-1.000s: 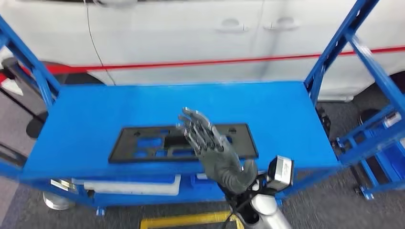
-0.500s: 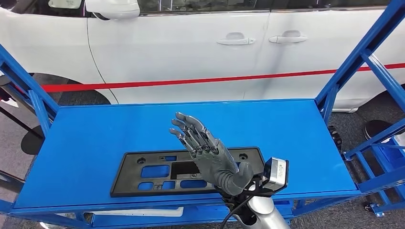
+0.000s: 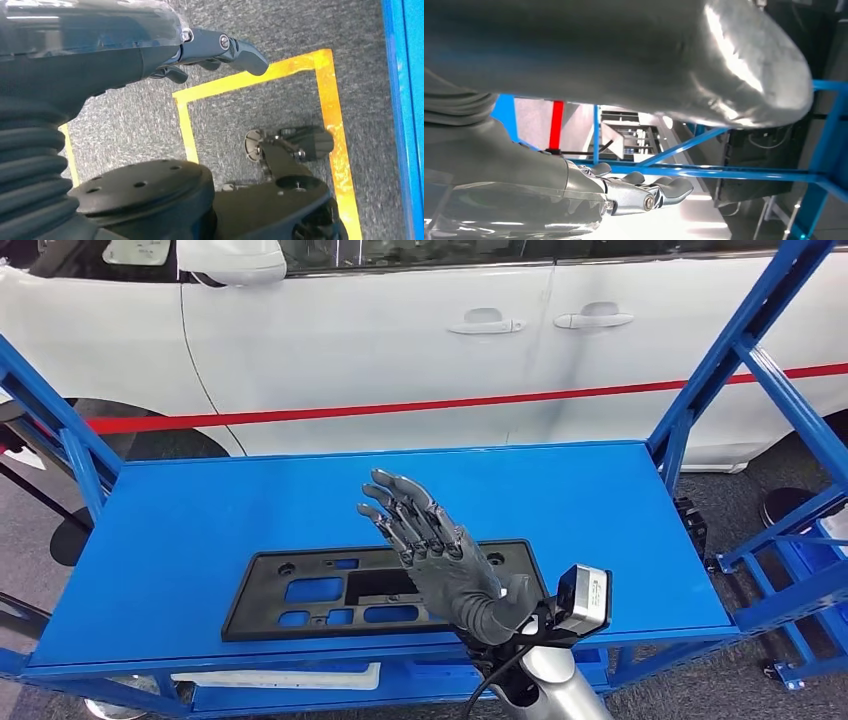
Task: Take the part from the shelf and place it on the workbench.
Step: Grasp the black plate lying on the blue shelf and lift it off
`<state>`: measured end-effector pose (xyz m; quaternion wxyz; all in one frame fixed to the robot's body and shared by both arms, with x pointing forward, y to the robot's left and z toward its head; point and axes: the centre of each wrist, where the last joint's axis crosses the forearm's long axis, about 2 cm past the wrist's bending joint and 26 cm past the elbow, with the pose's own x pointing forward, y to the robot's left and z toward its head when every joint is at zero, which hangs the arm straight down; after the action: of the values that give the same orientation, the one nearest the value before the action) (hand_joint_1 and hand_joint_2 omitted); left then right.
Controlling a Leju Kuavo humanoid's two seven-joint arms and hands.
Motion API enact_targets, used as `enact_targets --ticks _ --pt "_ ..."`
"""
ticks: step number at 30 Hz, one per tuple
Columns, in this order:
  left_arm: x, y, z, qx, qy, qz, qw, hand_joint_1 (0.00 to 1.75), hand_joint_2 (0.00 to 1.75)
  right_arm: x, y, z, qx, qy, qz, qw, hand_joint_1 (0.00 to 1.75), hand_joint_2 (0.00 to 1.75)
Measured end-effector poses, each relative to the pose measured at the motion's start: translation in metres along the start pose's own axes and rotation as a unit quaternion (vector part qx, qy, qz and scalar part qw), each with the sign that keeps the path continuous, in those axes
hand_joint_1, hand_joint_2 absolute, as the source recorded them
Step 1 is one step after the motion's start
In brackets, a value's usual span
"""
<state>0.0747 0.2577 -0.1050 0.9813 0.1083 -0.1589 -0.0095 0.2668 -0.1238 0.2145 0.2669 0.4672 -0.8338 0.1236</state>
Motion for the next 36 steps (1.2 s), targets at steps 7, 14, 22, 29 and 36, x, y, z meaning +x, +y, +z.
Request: enact_targets --ticks 7,14,22,29,36 --pt "-0.001 0.000 0.000 0.012 -0.001 -0.006 1.000 0.00 0.00 -0.002 -0.001 0.001 -0.017 0.014 0.007 1.000 0.00 0.00" --pt "-0.001 0.002 0.000 0.009 0.004 -0.001 1.000 0.00 1.75 -0.003 -0.001 0.001 -0.037 0.026 0.009 0.999 0.00 0.00" --pt "-0.003 0.002 0.000 0.026 0.002 0.001 1.000 0.00 0.00 -0.007 -0.003 0.010 -0.080 0.065 0.016 0.995 0.00 1.75" --pt "-0.003 0.001 0.000 0.031 0.000 -0.003 1.000 0.00 0.00 -0.012 -0.008 0.018 -0.129 0.149 0.035 0.980 0.00 1.75" --pt "-0.007 0.001 0.001 0.030 0.000 -0.005 1.000 0.00 0.00 -0.018 -0.008 0.028 -0.135 0.192 0.056 0.970 0.00 1.75"
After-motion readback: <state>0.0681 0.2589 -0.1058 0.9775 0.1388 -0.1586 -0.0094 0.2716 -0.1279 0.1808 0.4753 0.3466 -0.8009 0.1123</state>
